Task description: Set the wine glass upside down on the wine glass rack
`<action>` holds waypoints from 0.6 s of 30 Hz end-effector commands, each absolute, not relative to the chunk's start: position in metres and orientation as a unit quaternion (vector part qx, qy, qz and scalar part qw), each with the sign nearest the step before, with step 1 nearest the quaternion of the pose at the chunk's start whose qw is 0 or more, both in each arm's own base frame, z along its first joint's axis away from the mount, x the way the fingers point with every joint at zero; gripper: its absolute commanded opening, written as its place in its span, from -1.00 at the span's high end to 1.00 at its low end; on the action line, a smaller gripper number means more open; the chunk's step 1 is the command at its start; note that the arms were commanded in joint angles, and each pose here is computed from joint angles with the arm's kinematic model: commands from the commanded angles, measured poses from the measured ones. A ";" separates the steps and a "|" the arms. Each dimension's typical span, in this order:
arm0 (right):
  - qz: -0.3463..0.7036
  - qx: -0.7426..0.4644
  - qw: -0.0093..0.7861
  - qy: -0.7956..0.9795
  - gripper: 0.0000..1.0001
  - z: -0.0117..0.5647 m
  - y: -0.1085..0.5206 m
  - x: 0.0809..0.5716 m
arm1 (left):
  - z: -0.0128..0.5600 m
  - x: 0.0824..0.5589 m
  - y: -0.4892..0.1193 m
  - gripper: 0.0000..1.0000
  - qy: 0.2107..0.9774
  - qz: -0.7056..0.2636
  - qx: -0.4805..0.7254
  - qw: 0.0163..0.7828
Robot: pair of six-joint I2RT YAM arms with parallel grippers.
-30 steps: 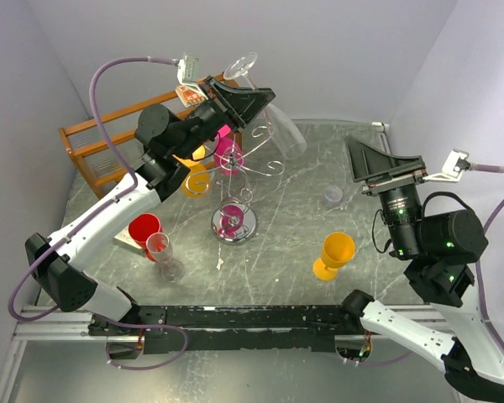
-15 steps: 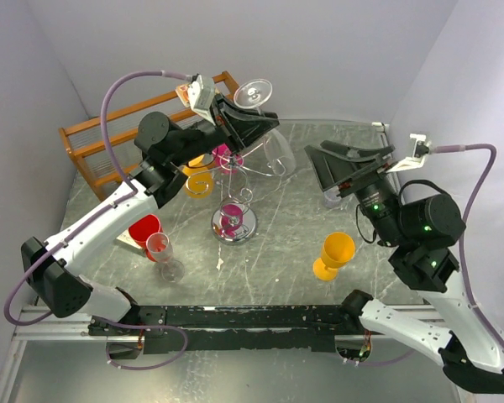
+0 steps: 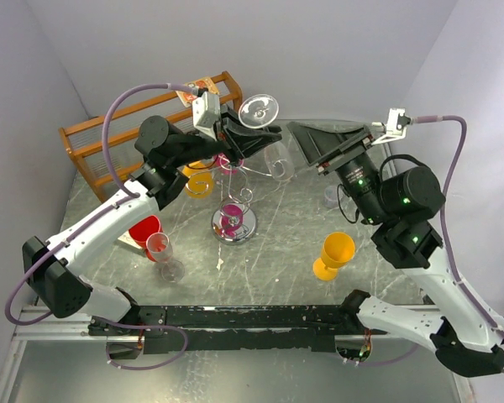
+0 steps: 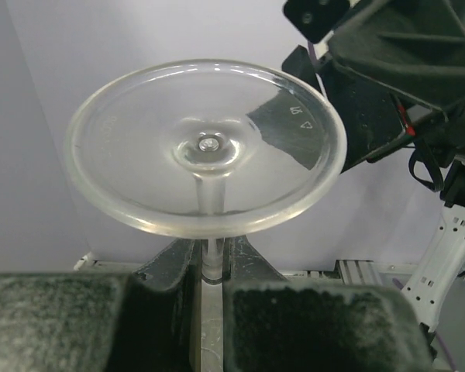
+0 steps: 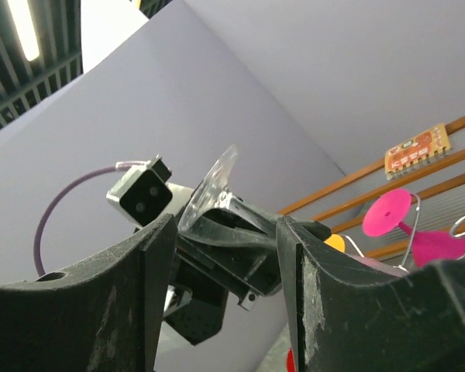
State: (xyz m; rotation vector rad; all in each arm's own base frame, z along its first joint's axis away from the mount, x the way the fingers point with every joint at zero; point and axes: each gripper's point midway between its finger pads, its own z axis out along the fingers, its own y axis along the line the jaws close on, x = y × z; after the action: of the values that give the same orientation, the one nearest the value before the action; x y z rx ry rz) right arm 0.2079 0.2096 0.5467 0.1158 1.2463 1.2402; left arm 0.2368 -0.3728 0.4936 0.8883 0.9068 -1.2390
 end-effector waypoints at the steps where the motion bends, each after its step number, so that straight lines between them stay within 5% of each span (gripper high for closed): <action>1: 0.587 0.097 0.610 0.524 -0.07 0.570 0.207 0.206 | 0.511 0.228 -0.369 0.86 0.336 -0.515 0.422 0.667; 18: 0.590 0.122 0.559 0.569 0.49 0.555 0.232 0.225 | 0.508 0.243 -0.374 0.86 0.326 -0.441 0.470 0.691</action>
State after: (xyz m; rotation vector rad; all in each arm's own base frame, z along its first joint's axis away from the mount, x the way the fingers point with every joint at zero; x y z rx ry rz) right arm 0.2233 0.2327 0.5545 0.2537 1.3295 1.3833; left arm 0.2498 -0.3755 0.4922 1.0259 0.8213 -1.0108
